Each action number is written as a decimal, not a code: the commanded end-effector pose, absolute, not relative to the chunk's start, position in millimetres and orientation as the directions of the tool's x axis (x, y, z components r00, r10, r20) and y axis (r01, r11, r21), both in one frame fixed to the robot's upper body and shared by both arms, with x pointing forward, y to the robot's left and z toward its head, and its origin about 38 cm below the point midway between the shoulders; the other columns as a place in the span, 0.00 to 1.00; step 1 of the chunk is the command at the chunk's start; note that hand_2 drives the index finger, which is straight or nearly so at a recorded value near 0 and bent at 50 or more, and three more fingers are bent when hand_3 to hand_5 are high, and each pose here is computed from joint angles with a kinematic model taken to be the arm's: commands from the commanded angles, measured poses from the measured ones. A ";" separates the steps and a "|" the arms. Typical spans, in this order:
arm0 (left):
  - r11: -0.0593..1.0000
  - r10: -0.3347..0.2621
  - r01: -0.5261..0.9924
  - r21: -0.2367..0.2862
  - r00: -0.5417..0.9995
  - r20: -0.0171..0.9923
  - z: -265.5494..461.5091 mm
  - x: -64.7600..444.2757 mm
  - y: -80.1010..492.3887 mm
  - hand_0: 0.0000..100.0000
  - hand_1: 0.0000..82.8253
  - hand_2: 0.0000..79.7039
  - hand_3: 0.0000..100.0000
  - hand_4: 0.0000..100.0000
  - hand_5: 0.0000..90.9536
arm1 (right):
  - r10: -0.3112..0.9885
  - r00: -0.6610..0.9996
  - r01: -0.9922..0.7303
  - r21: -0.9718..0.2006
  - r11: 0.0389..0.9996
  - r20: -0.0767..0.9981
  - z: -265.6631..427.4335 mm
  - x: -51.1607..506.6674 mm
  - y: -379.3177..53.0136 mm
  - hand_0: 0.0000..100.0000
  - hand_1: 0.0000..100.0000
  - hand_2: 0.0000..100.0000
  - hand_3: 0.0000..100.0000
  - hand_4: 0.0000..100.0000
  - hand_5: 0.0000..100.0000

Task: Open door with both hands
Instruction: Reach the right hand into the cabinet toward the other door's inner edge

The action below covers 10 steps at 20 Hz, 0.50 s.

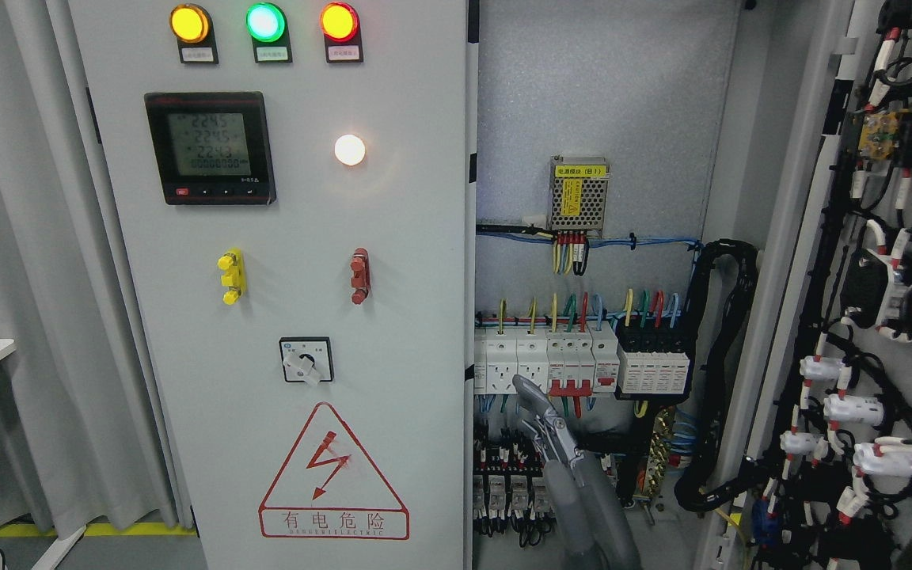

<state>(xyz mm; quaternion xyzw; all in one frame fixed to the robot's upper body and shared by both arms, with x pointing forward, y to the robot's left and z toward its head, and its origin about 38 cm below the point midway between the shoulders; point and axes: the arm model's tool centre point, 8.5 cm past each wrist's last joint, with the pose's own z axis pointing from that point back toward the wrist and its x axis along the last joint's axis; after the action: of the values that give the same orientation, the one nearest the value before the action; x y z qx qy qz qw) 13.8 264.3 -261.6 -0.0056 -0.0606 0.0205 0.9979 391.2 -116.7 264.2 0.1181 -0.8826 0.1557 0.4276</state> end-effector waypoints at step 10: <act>0.999 -0.039 0.040 0.001 0.992 0.119 -260.5 22.0 272.3 0.30 0.00 0.03 0.03 0.04 0.00 | -0.157 -0.546 -0.375 -0.073 0.924 0.823 293.5 467.2 -118.4 0.22 0.00 0.00 0.00 0.00 0.00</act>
<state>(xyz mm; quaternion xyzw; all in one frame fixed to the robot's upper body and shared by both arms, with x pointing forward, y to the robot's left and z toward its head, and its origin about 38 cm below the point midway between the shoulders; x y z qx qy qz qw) 12.0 263.1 -261.7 -0.0076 -0.0548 -0.0110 0.9984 432.0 -115.6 299.6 0.1418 -0.8874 0.1362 0.4170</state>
